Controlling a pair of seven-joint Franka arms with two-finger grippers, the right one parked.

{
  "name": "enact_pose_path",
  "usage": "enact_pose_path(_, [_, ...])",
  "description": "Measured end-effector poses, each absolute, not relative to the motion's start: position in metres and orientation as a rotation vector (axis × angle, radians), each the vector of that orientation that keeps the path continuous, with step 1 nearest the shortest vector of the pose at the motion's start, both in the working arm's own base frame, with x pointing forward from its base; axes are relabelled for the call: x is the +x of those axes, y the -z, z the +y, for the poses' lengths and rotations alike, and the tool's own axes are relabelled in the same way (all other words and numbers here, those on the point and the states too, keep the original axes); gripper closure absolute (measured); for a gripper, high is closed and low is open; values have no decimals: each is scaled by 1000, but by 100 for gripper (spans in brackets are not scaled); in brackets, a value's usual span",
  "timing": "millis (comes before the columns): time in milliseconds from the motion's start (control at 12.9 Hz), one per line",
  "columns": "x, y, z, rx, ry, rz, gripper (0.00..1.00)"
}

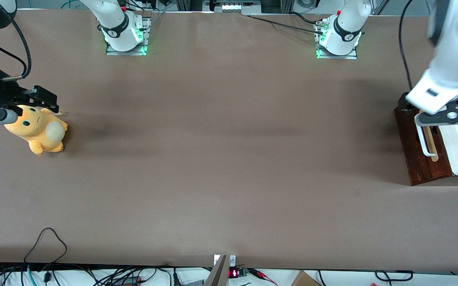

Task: Open lower drawer with left arm only
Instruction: 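Move the open left gripper down to the lower drawer's white handle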

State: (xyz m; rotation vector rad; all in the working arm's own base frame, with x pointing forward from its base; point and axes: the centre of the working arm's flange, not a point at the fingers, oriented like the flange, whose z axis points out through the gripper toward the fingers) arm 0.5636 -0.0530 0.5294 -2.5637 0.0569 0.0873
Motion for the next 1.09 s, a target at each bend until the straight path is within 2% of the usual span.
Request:
enact_pose_path(310, [555, -432, -69, -2227, -103, -62, 4])
enact_pose_path(698, [517, -304, -60, -1888, -79, -148, 7])
enact_pose_path(1086, [519, -228, -25, -1723, -53, -49, 11])
